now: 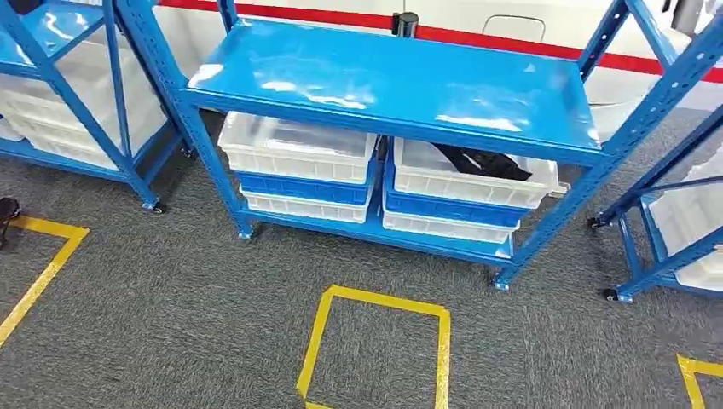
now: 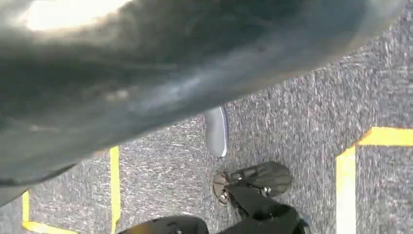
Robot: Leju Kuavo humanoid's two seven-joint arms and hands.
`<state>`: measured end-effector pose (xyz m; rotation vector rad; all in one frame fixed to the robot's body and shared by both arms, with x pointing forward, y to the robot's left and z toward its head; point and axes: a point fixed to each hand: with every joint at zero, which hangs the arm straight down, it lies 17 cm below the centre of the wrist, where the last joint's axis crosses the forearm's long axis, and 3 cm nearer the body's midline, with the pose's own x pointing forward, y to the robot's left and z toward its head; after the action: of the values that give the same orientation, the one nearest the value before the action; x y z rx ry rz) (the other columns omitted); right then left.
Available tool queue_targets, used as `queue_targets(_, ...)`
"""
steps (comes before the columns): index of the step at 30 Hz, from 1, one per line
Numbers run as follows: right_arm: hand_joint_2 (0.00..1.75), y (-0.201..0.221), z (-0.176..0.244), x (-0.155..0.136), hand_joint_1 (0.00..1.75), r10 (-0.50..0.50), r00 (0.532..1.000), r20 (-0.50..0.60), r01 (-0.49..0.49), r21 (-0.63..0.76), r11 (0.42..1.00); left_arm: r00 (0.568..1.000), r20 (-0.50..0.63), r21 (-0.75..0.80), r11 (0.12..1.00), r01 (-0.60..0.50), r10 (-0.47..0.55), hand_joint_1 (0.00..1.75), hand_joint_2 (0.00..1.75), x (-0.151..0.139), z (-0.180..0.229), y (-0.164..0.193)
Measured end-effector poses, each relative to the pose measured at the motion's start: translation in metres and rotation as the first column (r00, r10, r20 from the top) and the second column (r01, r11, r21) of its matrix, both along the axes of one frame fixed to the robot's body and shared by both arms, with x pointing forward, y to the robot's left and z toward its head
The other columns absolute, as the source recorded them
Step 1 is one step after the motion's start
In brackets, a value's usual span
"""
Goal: Take the parts from the cabinet and place them on the table.
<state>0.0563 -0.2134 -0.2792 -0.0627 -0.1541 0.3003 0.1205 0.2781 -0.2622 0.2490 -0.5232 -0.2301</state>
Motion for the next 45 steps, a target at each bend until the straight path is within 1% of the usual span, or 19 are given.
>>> queue_targets(2, 0.0, 0.0, 0.001, 0.005, 0.0, 0.0, 1.0, 0.007, 0.0, 0.0, 1.0, 1.0, -0.001, 0.0, 1.0, 0.0, 0.0, 0.0, 0.0, -0.001, 0.0, 0.0)
queue_targets(6, 0.0, -0.001, 0.0, 0.002, 0.0, 0.0, 1.0, 0.003, 0.0, -0.001, 1.0, 1.0, 0.007, 0.0, 1.0, -0.002, 0.002, 0.0, 0.0, 0.005, 0.001, 0.0)
queue_targets(12, 0.0, -0.001, 0.0, 0.003, 0.0, 0.005, 1.0, 0.013, -0.005, -0.004, 1.0, 1.0, 0.0, -0.001, 1.0, -0.007, 0.007, 0.0, 0.0, 0.0, 0.0, 0.0)
queue_targets(15, 0.0, -0.003, 0.0, 0.003, 0.0, 0.016, 1.0, 0.02, -0.016, -0.017, 1.0, 1.0, 0.002, 0.004, 1.0, -0.009, 0.009, 0.0, 0.0, 0.0, 0.0, 0.003)
queue_targets(27, 0.0, -0.005, 0.0, 0.004, 0.0, 0.023, 0.999, 0.029, -0.023, -0.021, 1.0, 1.0, 0.002, -0.044, 0.999, -0.009, 0.009, 0.0, 0.0, 0.0, 0.0, -0.008)
queue_targets(45, 0.0, -0.005, 0.0, 0.006, 0.0, 0.035, 0.999, 0.039, -0.034, -0.021, 0.999, 1.0, 0.007, -0.039, 0.999, -0.008, 0.009, 0.0, 0.0, 0.001, 0.0, -0.005)
